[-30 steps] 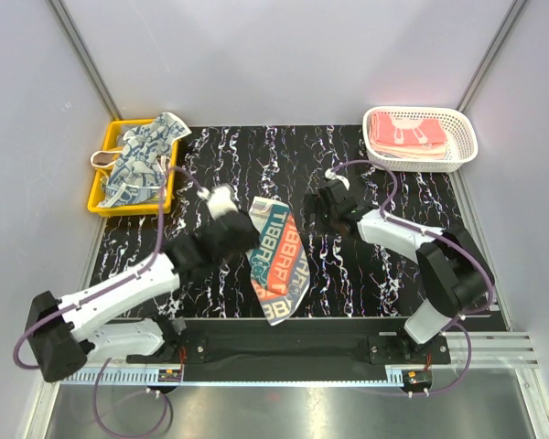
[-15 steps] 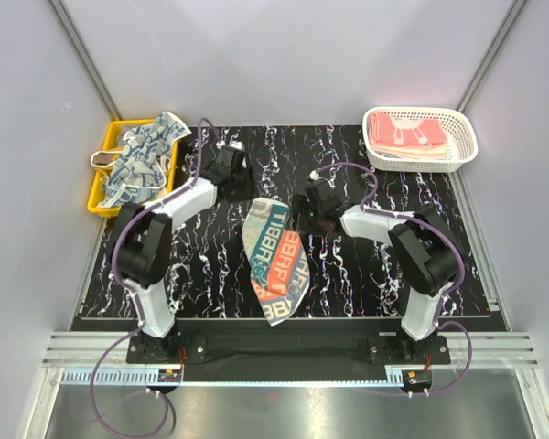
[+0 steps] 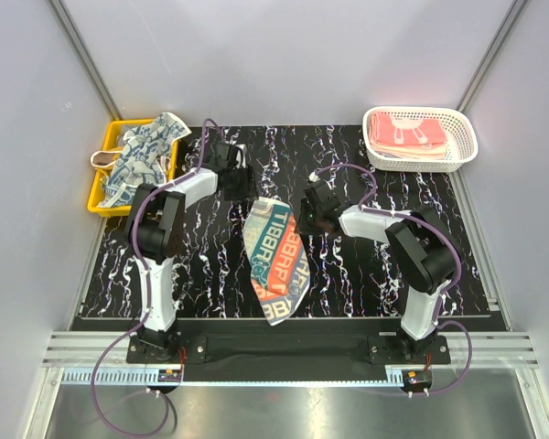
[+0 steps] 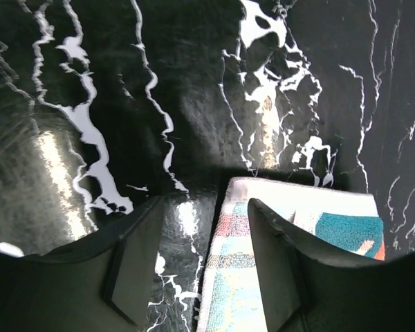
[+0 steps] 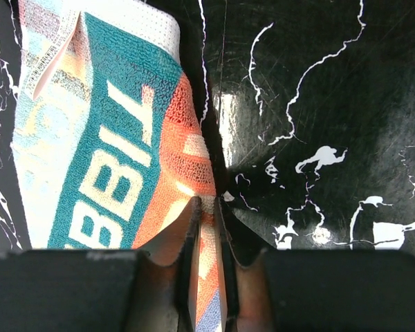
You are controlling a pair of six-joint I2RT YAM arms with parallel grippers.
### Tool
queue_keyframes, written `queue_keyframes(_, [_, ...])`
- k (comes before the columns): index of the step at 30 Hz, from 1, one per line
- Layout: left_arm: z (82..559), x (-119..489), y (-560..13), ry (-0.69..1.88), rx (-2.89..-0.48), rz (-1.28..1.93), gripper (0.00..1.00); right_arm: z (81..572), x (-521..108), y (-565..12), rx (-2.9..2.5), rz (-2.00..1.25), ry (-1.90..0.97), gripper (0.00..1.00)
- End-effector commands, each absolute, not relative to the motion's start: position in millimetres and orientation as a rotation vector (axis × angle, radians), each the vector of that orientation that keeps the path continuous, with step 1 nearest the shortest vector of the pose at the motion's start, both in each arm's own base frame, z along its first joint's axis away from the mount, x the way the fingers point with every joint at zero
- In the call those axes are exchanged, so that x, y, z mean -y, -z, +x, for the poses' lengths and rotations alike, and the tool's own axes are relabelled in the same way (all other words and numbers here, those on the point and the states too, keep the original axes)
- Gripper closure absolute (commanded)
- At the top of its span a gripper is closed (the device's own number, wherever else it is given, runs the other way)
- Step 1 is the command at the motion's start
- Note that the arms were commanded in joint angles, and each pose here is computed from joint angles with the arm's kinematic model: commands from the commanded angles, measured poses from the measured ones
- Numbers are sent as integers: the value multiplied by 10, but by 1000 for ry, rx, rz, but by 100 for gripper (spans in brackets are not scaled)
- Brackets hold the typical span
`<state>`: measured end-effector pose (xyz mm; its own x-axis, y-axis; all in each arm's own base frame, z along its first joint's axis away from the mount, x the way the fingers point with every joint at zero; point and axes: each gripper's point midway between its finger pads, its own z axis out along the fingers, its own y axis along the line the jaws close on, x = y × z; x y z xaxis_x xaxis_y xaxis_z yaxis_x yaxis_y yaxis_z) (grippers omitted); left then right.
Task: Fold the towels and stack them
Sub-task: Flatten out the crumpled towel
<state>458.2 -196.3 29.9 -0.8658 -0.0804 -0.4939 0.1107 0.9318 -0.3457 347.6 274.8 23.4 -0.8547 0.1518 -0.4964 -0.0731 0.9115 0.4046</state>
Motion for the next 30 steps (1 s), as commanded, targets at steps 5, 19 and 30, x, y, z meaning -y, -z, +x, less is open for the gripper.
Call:
queue_keyframes(5, [4539, 2292, -307, 750, -2524, 150, 41, 3582, -2830, -362, -2497, 28, -562, 82])
queue_keyframes(19, [4521, 2254, -189, 721, -2570, 112, 68, 3609, -2837, -389, -2500, 17, -554, 83])
queue_keyframes(30, [4536, 2341, -713, 803, -2474, 67, 100, 3739, -2760, -588, -2454, -2, -467, 83])
